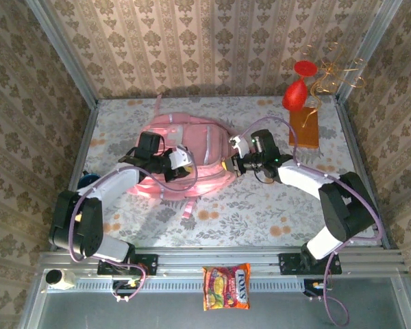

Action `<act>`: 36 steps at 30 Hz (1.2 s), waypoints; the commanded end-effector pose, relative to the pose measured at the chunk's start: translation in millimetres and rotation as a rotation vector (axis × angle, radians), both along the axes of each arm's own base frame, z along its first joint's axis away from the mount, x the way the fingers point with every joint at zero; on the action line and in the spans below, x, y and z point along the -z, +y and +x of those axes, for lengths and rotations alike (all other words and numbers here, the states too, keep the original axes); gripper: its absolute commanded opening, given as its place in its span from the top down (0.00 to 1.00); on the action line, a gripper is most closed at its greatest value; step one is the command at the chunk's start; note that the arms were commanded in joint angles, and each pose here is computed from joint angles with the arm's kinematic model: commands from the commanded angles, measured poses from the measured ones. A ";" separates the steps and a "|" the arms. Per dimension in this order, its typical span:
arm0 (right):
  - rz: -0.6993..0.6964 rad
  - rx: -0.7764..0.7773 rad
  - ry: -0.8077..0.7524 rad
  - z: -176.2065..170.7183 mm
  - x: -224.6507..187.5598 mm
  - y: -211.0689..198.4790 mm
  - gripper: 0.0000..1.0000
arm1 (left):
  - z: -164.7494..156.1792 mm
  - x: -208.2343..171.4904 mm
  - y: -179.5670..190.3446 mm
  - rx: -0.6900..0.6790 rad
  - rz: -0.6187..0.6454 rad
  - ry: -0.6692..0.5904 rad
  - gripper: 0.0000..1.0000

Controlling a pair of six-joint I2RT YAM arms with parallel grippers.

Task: Pack books, pencil case, and school supplies into a backpack

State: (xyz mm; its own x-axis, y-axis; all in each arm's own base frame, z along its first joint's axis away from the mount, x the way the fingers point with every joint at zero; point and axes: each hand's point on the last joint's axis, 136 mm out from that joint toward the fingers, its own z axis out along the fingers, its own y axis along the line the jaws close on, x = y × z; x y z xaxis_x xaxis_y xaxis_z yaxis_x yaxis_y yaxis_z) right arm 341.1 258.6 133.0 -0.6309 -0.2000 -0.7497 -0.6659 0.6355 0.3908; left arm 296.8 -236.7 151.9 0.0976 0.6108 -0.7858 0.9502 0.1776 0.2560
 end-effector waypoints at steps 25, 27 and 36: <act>-0.174 0.378 0.027 24.4 -3.9 -53.2 1.00 | -26.4 -13.7 -62.7 0.267 0.072 -0.177 1.00; -0.231 0.442 0.014 36.4 -0.8 -67.3 1.00 | -29.4 -16.6 -60.9 0.279 0.068 -0.187 1.00; -0.302 0.612 0.016 88.5 -4.9 -113.9 1.00 | -43.1 -34.9 -48.3 0.309 -0.025 -0.249 1.00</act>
